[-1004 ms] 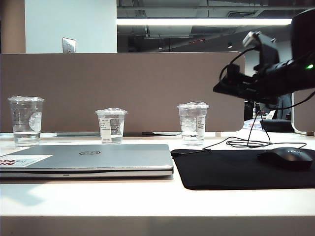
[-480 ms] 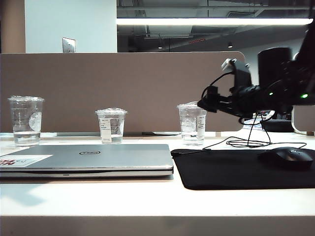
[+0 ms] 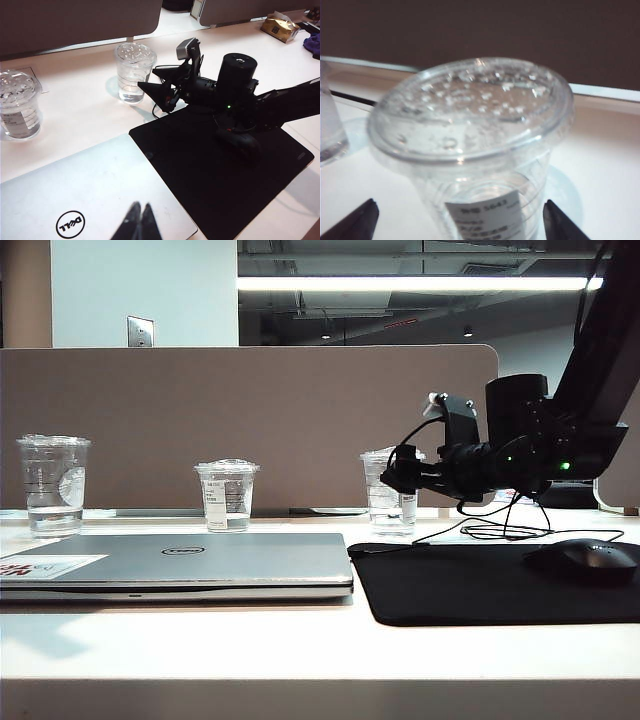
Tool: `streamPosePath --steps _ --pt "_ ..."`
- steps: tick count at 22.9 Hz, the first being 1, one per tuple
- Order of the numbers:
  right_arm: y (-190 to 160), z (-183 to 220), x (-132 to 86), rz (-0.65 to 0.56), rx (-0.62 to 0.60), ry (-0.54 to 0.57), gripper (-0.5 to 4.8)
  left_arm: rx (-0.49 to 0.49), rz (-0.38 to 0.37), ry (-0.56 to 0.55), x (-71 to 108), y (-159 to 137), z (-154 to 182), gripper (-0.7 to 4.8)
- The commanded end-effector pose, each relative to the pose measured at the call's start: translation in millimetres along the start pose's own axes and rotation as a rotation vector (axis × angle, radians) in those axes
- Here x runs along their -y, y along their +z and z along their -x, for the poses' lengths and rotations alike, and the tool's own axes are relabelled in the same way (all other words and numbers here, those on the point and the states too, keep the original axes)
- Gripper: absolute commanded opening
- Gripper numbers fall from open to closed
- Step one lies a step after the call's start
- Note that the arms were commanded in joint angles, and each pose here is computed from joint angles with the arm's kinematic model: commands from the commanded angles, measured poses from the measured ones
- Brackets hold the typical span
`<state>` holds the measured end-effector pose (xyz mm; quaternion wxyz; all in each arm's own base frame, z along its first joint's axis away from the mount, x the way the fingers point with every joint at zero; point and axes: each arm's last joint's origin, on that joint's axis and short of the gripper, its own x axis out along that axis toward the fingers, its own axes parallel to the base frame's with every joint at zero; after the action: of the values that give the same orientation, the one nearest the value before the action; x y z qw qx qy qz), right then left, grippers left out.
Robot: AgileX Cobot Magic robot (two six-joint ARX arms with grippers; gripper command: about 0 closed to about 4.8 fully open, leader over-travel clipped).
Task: Pick up the coffee cup on the right and place it on the right side of the laptop.
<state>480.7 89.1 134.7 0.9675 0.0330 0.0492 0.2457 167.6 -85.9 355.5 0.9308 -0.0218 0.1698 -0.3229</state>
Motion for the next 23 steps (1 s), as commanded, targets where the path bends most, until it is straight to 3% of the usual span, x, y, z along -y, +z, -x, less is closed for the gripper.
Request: streamPosePath --steps 1,13,23 --pt "1.9 -5.3 1.7 0.024 0.023 -0.017 4.79 0.025 -0.007 -0.01 1.0 3.8 1.1 -0.05" --pt "-0.5 -38.8 8.9 0.034 0.047 0.011 4.79 0.025 -0.007 -0.01 0.9 3.8 1.0 -0.05" --pt "-14.3 -43.8 8.8 0.053 0.021 0.011 4.79 0.034 -0.009 -0.007 0.8 4.6 1.1 -0.05"
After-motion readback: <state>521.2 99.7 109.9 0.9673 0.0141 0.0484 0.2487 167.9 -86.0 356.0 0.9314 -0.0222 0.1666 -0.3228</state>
